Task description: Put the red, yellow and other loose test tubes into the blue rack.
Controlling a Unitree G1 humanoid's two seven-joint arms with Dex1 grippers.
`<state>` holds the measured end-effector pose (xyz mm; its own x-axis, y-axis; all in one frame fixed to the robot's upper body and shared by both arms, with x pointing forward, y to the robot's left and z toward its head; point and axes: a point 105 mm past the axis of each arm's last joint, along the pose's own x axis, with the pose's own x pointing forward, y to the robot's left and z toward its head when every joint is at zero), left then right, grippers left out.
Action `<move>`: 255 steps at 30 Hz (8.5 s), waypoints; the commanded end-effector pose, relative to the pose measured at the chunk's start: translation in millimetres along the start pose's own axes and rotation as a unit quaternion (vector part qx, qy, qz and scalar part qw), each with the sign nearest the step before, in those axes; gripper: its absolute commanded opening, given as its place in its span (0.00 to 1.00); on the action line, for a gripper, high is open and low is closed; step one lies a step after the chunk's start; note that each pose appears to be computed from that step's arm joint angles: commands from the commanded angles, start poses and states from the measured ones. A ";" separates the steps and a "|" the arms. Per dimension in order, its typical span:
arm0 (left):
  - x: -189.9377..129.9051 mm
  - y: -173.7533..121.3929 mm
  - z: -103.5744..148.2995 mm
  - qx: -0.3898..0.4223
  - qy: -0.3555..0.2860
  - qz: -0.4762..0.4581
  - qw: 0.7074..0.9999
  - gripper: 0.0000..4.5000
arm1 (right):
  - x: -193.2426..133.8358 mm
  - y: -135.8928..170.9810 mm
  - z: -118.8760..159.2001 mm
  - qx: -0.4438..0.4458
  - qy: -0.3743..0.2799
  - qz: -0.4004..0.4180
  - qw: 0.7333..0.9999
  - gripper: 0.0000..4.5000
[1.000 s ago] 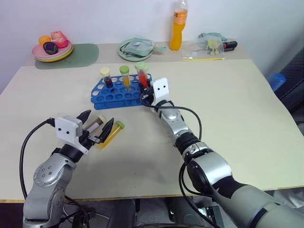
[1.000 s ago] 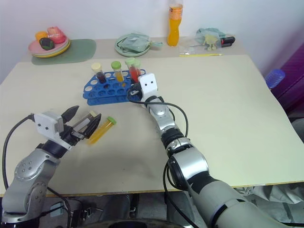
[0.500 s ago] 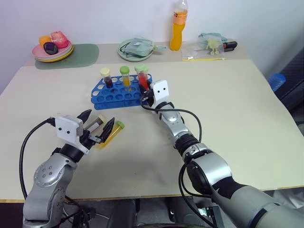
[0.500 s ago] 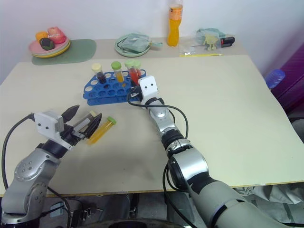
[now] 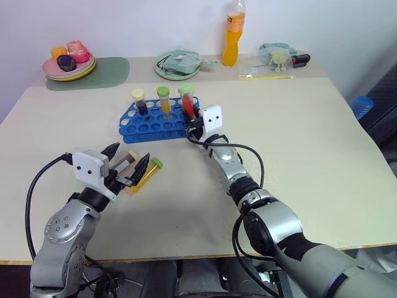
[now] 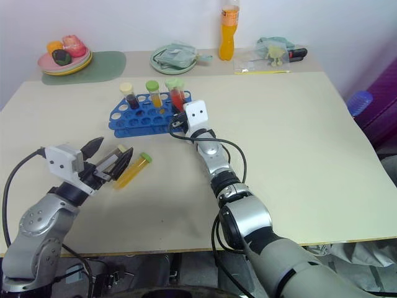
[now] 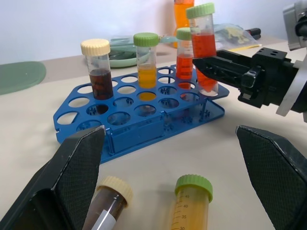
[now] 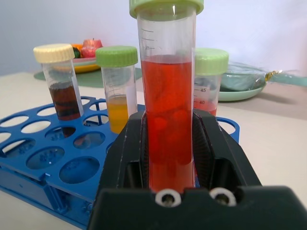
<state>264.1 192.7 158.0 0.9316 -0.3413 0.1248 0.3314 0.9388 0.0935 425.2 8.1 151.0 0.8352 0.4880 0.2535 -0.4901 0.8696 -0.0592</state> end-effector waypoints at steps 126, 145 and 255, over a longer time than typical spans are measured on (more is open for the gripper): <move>149.7 -36.6 30.3 0.091 -0.172 0.119 0.974 0.15 | -108.7 5.7 66.1 -0.040 0.050 0.327 0.943 0.83; 158.3 -39.0 6.3 0.045 -0.149 0.107 0.982 0.15 | -113.6 -2.3 66.7 -0.044 0.052 0.308 0.949 0.83; 58.9 72.3 -33.8 0.074 0.595 -0.128 0.790 0.68 | -120.5 0.1 56.2 -0.056 0.066 0.328 0.941 0.83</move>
<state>344.5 239.7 130.0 0.3235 -0.1652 -0.9317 0.5926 0.8030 0.0634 313.9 -55.3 160.8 0.3996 0.9162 -0.0308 -0.8970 0.3839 -0.2193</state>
